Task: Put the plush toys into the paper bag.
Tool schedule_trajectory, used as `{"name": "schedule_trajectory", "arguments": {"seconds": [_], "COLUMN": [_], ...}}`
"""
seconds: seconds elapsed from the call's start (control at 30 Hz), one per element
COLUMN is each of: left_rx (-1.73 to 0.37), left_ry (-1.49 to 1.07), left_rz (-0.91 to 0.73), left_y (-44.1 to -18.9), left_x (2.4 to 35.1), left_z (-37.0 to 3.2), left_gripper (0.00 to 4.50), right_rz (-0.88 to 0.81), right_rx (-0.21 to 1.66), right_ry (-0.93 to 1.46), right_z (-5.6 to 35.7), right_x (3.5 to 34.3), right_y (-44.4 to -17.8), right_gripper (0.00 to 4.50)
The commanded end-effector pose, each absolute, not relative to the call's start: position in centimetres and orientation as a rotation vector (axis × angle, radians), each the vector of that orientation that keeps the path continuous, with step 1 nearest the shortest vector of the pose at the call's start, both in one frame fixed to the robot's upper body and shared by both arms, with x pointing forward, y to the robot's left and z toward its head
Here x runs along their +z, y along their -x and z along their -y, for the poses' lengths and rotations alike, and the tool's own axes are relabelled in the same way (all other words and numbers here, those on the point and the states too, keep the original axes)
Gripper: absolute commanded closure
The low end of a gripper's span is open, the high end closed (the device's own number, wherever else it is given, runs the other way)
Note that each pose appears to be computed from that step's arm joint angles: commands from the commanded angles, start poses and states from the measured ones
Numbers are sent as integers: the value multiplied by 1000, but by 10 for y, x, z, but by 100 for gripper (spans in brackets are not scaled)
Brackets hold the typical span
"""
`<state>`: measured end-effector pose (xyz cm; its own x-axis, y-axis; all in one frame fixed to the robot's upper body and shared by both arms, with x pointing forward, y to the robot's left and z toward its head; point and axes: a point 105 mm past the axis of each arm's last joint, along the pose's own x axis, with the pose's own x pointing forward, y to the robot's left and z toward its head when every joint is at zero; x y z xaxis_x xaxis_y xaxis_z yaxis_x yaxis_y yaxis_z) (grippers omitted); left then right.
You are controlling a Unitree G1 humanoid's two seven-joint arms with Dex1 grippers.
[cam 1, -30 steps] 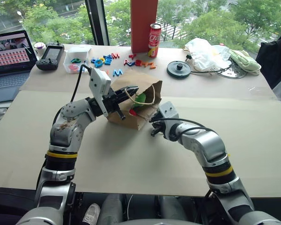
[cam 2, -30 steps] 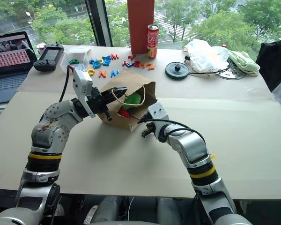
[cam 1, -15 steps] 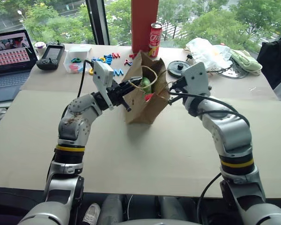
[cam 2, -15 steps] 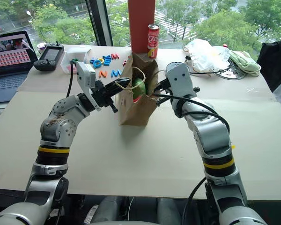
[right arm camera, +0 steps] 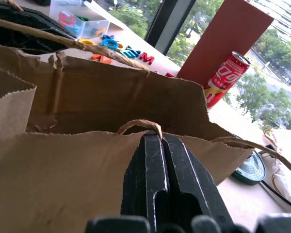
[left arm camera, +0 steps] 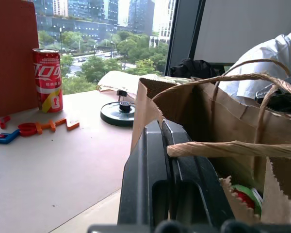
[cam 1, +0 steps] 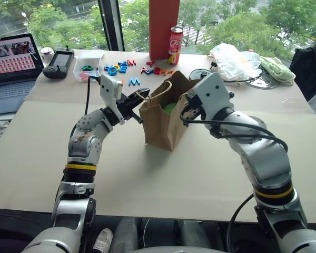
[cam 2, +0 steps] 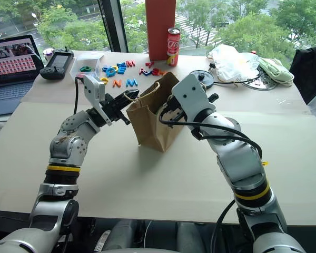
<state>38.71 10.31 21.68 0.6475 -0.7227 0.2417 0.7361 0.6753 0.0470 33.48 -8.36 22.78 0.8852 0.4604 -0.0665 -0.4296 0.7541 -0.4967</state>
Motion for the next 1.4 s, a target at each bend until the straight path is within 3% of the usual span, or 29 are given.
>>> {"name": "schedule_trajectory", "arguments": {"seconds": [0.03,0.3,0.33,0.37,0.73,0.97,1.17,1.27,1.4], "left_rx": [-831,-868,-870,-873,-933,-932,-913,-924,-910], "left_ry": [39,48,50,54,69,193,182,162,161], "left_rz": [321,276,273,269,249,201,76,45,34], "left_y": [-391,-391,-391,-390,-368,-354,-351,-350,-355], "left_x": [236,225,225,225,238,241,203,190,177], "left_z": [-101,-96,-97,-97,-112,-137,-152,-151,-151], "left_gripper": [450,450,421,391,10,10,10,9,9], "right_rz": [75,38,44,49,88,95,86,94,32], "right_rx": [501,509,511,514,666,749,807,856,912], "right_ry": [528,498,481,467,336,318,272,248,257], "right_z": [81,81,81,81,79,91,101,98,94], "right_x": [231,225,226,228,249,267,284,290,274], "right_y": [-329,-328,-327,-327,-305,-292,-291,-287,-283], "right_gripper": [448,448,390,376,1,1,1,77,209]}}
